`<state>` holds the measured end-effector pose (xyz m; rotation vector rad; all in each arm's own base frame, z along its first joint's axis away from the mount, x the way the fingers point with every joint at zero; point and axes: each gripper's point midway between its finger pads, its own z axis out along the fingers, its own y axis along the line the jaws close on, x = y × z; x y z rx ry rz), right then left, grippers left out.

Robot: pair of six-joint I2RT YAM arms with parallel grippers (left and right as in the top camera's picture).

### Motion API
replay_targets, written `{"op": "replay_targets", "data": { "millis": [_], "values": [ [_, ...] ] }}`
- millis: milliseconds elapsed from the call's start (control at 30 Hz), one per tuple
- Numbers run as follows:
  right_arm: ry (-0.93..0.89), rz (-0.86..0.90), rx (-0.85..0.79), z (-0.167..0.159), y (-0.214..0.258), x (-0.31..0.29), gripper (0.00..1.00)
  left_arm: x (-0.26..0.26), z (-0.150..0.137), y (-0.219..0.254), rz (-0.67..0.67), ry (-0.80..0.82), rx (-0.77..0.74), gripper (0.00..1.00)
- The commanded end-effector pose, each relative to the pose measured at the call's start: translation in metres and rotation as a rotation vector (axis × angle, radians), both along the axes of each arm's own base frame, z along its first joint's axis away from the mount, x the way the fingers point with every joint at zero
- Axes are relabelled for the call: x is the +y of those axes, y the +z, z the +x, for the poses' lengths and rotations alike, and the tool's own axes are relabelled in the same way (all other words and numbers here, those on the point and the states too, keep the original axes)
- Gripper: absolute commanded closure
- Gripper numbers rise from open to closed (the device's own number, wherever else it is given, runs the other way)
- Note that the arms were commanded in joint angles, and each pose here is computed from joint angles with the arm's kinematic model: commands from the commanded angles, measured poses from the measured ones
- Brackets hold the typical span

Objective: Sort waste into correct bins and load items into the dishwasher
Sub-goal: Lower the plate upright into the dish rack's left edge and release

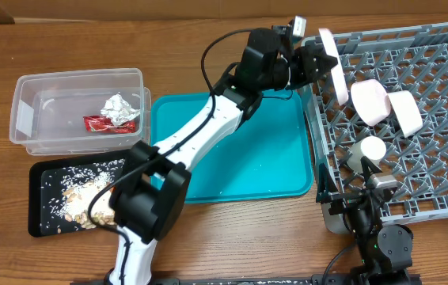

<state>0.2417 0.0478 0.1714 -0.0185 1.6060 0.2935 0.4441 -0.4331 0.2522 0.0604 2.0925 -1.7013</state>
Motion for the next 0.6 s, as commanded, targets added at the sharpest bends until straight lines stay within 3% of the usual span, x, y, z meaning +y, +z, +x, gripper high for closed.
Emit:
{"op": "replay_targets", "data": {
  "millis": [0,267,467,567],
  "values": [
    [0.002,-0.002,-0.004,0.0,-0.002,0.0,0.0,0.024,-0.003,0.085,-0.011,0.075,-0.205,0.96],
    [0.002,-0.002,-0.004,0.0,-0.002,0.0,0.0,0.036,-0.014,0.051,0.155,0.091,-0.096,0.96],
    [0.002,-0.002,-0.004,0.0,-0.002,0.0,0.0,0.012,-0.019,0.073,0.082,0.007,-0.318,0.96],
    [0.002,-0.002,-0.004,0.0,-0.002,0.0,0.0,0.009,-0.018,0.073,0.064,0.019,-0.303,0.96]
  ]
}}
